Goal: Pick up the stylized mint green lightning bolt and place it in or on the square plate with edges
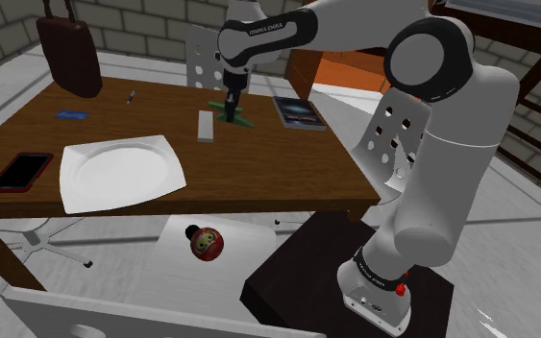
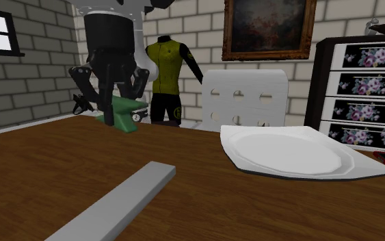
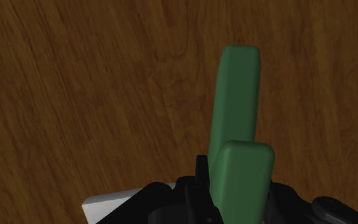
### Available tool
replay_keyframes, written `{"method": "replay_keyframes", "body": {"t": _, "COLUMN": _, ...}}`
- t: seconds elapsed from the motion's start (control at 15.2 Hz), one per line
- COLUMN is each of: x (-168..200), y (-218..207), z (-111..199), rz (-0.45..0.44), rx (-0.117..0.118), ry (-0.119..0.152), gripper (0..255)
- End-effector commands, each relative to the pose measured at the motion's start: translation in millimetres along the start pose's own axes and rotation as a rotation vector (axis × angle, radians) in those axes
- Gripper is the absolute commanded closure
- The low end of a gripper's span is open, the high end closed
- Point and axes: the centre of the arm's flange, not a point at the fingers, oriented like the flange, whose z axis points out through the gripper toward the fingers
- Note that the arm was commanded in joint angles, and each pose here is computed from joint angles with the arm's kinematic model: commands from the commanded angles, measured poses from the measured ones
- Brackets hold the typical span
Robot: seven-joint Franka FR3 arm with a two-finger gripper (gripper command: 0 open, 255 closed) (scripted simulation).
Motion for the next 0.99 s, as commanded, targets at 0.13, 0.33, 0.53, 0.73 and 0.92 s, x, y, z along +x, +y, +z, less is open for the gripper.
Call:
{"method": "replay_keyframes", "body": {"t": 0.13, "x": 9, "y": -9, "z": -15, "rz": 0.000, "rx": 0.000, "ry": 0.000, "gripper": 255}}
{"method": "replay_keyframes", "body": {"t": 0.33, "x": 34, "y": -40, "z": -16, "rz": 0.000, "rx": 0.000, "ry": 0.000, "gripper": 255}}
{"method": "replay_keyframes", "body": {"t": 0.53, "x": 59, "y": -70, "z": -16, "rz": 0.000, "rx": 0.000, "ry": 0.000, "gripper": 255}}
{"method": "replay_keyframes", "body": {"t": 0.73, "x": 84, "y": -101, "z": -17, "rz": 0.000, "rx": 0.000, "ry": 0.000, "gripper": 255}}
{"method": "replay_keyframes", "body": {"t": 0.92, "x": 110, "y": -131, "z": -17, "rz": 0.000, "rx": 0.000, "ry": 0.000, "gripper": 255}}
